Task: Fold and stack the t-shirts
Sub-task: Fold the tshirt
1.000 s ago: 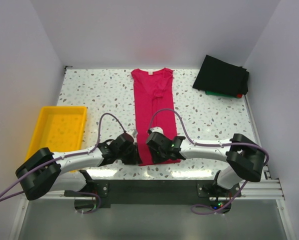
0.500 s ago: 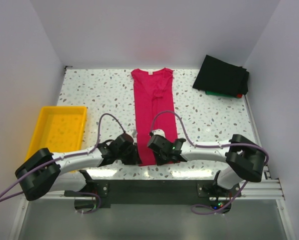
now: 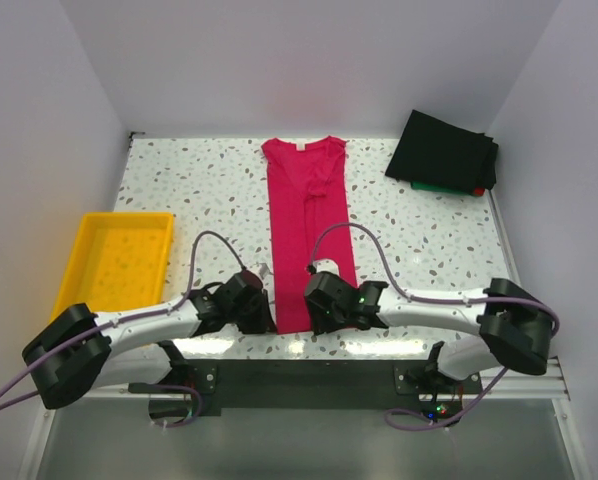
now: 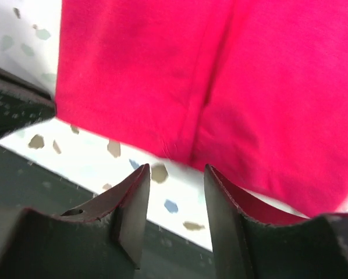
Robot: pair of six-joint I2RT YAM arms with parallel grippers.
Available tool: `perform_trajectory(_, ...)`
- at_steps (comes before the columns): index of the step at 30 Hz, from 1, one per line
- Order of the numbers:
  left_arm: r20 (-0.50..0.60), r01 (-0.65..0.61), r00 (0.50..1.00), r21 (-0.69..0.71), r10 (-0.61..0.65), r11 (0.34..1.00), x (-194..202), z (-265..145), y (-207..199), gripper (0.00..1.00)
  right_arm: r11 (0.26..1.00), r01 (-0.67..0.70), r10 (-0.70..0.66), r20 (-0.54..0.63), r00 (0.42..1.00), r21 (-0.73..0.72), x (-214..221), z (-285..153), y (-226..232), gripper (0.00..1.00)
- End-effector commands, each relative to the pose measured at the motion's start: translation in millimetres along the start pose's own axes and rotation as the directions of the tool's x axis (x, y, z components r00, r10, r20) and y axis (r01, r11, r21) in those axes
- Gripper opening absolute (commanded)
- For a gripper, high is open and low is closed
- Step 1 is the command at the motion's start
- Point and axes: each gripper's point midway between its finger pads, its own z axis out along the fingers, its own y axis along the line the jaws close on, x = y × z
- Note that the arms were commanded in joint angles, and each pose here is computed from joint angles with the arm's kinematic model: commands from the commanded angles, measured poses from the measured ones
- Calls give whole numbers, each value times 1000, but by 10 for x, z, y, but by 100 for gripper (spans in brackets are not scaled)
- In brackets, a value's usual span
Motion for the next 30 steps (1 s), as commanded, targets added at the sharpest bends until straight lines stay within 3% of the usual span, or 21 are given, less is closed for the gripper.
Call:
perform_trajectory(1,-45,8,999,-89,-12,996,174,-26,254,14,999,-42,40,68,997,26,-87,-251,-115,47)
perform_trajectory(6,-37,17,999,-93,-21,996,172,-46,268,14,987,-115,105,84,991,116,-15,-438,-483,50)
perform_trajectory(11,-25,15,1000,-55,-17,998,148,-68,193,16,955,-290,289,26,957,58,145,-400,-883,50)
perform_trajectory(15,-7,5,1000,20,-4,1000,119,-96,65,34,933,-358,359,18,933,-23,130,-416,-947,50)
perform_trajectory(18,5,2,1000,47,-2,999,93,-101,16,41,921,-388,388,4,921,-39,136,-402,-966,50)
perform_trajectory(24,1,11,1000,90,-12,996,114,-45,-36,49,878,-471,469,-35,882,-83,197,-259,-976,50)
perform_trajectory(30,-7,39,999,81,-39,996,157,38,23,49,859,-508,507,-33,862,-60,261,-167,-1074,48)
